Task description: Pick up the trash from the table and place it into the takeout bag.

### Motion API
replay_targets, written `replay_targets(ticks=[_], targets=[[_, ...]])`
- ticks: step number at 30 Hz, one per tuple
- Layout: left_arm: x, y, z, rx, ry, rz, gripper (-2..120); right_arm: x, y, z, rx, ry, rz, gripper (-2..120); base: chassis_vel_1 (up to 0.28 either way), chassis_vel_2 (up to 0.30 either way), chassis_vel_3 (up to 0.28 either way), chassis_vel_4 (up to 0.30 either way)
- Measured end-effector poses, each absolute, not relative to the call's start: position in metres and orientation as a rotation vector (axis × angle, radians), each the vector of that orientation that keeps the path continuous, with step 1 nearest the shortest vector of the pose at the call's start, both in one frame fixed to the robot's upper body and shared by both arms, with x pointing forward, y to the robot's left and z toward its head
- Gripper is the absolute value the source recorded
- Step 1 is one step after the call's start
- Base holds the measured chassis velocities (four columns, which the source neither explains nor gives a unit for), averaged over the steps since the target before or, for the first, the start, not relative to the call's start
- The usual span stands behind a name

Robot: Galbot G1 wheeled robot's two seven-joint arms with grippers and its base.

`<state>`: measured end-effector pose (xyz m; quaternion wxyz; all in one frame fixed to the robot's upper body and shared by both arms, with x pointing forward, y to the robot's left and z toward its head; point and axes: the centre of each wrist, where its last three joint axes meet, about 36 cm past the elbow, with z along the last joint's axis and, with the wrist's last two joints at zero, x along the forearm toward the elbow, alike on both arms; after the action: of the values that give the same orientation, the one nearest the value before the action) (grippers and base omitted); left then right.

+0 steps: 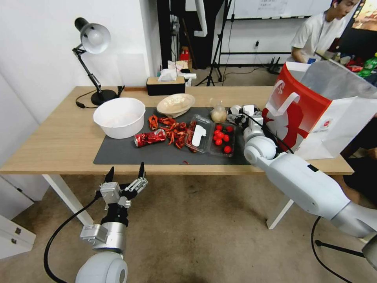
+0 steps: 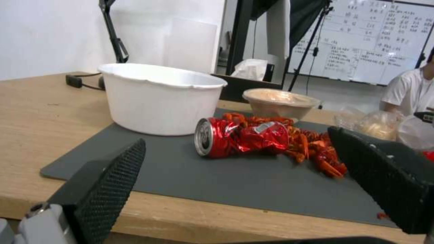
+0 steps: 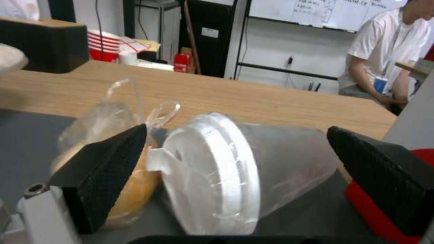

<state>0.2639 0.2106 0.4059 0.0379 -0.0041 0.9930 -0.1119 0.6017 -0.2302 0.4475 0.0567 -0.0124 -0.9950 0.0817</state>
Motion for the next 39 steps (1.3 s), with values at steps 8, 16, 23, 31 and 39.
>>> replay_targets(ticks=[8, 16, 23, 31, 39], targets=[[0.265, 0.210, 0.404, -0.012, 3.050, -0.345, 100, 0.610, -0.231, 0.444, -0.051, -2.995, 0.274, 100, 0.000, 0.000, 0.000, 0.000], [0.266, 0.211, 0.404, -0.010, 3.051, -0.342, 100, 0.613, -0.225, 0.439, -0.048, -2.980, 0.282, 100, 0.000, 0.000, 0.000, 0.000], [0.266, 0.211, 0.403, -0.010, 3.053, -0.338, 100, 0.615, -0.225, 0.436, -0.059, -2.970, 0.294, 88, 0.000, 0.000, 0.000, 0.000], [0.266, 0.210, 0.403, -0.008, 3.053, -0.343, 100, 0.613, -0.229, 0.430, -0.072, -2.956, 0.303, 65, 0.000, 0.000, 0.000, 0.000], [0.266, 0.210, 0.403, -0.008, 3.053, -0.342, 100, 0.609, -0.230, 0.425, -0.086, -2.950, 0.294, 45, 0.000, 0.000, 0.000, 0.000]])
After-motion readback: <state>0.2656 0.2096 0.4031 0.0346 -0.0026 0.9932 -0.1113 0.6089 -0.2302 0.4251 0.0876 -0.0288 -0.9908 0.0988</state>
